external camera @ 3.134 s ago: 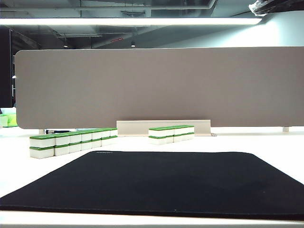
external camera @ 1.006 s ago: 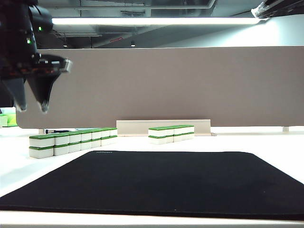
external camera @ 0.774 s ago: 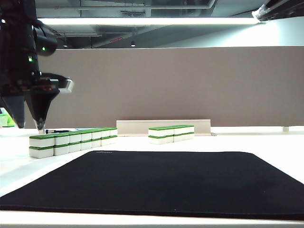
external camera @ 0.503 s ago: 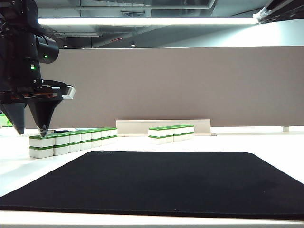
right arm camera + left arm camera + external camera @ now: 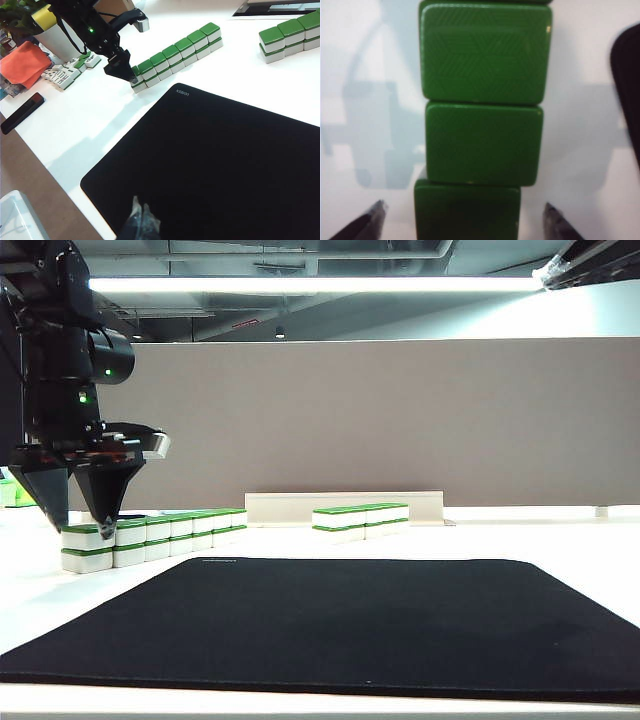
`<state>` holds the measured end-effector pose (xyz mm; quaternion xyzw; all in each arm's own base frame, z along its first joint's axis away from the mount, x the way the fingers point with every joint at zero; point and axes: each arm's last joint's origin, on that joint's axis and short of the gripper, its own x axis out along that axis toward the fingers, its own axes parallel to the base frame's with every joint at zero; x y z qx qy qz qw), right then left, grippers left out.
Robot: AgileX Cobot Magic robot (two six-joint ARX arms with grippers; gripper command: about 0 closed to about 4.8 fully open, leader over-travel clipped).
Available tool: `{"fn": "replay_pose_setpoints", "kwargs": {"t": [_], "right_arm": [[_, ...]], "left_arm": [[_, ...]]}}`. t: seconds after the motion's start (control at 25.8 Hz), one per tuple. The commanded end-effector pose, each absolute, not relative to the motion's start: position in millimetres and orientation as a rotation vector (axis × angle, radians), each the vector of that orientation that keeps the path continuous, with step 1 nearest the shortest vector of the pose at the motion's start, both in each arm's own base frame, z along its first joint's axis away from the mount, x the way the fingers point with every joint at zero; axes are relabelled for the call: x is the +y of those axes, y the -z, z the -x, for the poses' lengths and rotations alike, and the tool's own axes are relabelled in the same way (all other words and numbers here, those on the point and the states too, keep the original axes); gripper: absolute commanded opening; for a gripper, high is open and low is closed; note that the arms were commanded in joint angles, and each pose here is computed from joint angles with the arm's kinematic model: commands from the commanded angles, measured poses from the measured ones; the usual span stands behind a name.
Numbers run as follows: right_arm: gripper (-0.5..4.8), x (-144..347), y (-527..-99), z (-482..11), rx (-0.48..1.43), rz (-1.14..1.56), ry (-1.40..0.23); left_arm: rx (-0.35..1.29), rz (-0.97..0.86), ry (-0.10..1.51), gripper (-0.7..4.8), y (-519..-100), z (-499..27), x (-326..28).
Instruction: Take a mahjong tile from the mahjong wall and then place it on the table close to you.
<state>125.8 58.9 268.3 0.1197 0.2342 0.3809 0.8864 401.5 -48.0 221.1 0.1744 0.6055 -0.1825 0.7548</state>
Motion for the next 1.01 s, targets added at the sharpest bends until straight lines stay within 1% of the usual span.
{"fn": "replay_pose_setpoints", "kwargs": {"t": [0.04, 0.31, 0.7, 0.74, 0.77, 0.81, 0.85, 1.01], "right_arm": [[-0.01, 59.1, -271.7, -126.0, 0.466, -0.244, -0.795], [-0.01, 59.1, -271.5, -126.0, 0.467, -0.244, -0.795], [-0.01, 59.1, -271.5, -126.0, 0.467, -0.245, -0.795], [-0.01, 59.1, -271.5, -126.0, 0.467, -0.244, -0.795], [-0.01, 59.1, -271.5, -126.0, 0.467, -0.244, -0.795], [-0.01, 59.1, -271.5, -126.0, 0.467, -0.244, -0.795], [-0.01, 59.1, -271.5, -126.0, 0.467, -0.245, -0.795], [-0.01, 59.1, -271.5, -126.0, 0.467, -0.245, -0.795]], "left_arm": [[1.325, -0.382, 0.401, 4.04, -216.7, -403.8, -48.5], [1.366, -0.377, 0.406, 4.03, -198.8, -409.1, -49.1], [1.36, -0.379, 0.404, 3.9, -195.5, -411.5, -49.3], [1.36, -0.379, 0.404, 3.72, -195.2, -411.5, -49.3], [1.36, -0.379, 0.404, 3.38, -195.2, -411.5, -49.3], [1.359, -0.379, 0.404, 3.16, -195.2, -411.6, -49.4], [1.357, -0.379, 0.404, 3.05, -195.4, -411.8, -49.4], [1.358, -0.378, 0.405, 3.04, -194.8, -411.9, -49.4]]}}
